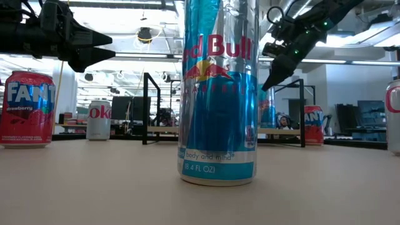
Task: Place canned beverage on shelf
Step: Put the top blue soda can on the shelf
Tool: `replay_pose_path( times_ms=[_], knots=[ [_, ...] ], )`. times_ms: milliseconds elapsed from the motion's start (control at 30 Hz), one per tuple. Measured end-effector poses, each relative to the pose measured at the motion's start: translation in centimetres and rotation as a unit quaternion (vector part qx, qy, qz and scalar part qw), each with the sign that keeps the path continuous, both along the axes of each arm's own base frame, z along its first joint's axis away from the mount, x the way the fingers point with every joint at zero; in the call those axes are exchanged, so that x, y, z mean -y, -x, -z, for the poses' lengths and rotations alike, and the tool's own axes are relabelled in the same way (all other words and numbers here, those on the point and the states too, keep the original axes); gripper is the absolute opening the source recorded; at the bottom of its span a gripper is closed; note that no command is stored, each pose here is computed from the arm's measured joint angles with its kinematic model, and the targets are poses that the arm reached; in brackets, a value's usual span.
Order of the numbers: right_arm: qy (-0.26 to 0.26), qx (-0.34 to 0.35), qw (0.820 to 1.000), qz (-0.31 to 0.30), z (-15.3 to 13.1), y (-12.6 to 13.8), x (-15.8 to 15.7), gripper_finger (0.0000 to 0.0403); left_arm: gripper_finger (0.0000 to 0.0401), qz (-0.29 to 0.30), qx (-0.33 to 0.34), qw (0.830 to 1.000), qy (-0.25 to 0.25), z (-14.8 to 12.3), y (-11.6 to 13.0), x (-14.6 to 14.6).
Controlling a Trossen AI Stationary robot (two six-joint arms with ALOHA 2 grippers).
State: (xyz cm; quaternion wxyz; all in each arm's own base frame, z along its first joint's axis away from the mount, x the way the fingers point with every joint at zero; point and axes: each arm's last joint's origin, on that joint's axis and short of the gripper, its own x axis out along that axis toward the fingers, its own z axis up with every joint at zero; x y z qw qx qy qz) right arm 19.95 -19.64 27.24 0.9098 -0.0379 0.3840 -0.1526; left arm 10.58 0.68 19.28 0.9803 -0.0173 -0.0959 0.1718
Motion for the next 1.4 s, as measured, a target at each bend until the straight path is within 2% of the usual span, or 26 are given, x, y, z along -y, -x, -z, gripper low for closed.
replay_pose_path(
  times_ms=[267, 500, 667, 833, 967, 1033, 1100, 1233, 1333, 1400],
  knots=[
    [0.016, 0.004, 1.0, -0.009, -0.4, -0.7, -0.4, 0.0325, 0.0295, 0.0, 0.0, 1.0, 0.0, 0.0, 0.0, 0.0],
    [0.047, 0.009, 0.999, -0.005, -3.1, -1.6, -0.8, 0.0326, 0.0295, 0.0, 0.0, 1.0, 0.0, 0.0, 0.0, 0.0],
    [0.025, 0.015, 0.999, -0.014, -5.2, -2.4, -2.2, 0.0326, 0.0295, 0.0, -0.001, 1.0, -0.003, 0.0, 0.0, 0.0],
    [-0.028, -0.026, 0.998, -0.05, -5.5, -3.3, -5.2, 0.0308, 0.0295, -0.001, -0.002, 1.0, -0.005, 0.0, 0.0, 0.0],
    [-0.088, -0.084, 0.99, -0.069, -4.5, -3.7, -8.1, 0.0265, 0.0295, 0.0, -0.008, 1.0, 0.0, 0.1, 0.0, 0.0],
    [-0.1, -0.096, 0.987, -0.076, -3.9, -4.1, -9.4, 0.0234, 0.0295, 0.0, -0.01, 1.0, 0.0, 0.2, 0.0, 0.0],
    [-0.081, -0.113, 0.988, -0.069, -3.3, -4.5, -10.4, 0.0195, 0.0295, 0.001, -0.007, 1.0, 0.0, 0.1, 0.0, 0.0],
    [0.0, -0.142, 0.99, -0.019, -2.7, -5.0, -11.4, 0.0098, 0.0295, 0.001, -0.005, 1.0, 0.005, 0.1, 0.0, 0.0],
    [0.02, -0.143, 0.989, 0.005, -2.2, -5.2, -11.9, 0.0026, 0.0295, 0.002, -0.004, 1.0, 0.008, 0.1, 0.0, 0.0],
    [0.019, -0.141, 0.99, 0.005, -1.8, -5.3, -12.1, 0.0017, 0.0295, 0.001, -0.005, 1.0, 0.005, 0.1, 0.0, 0.0]
  ],
)
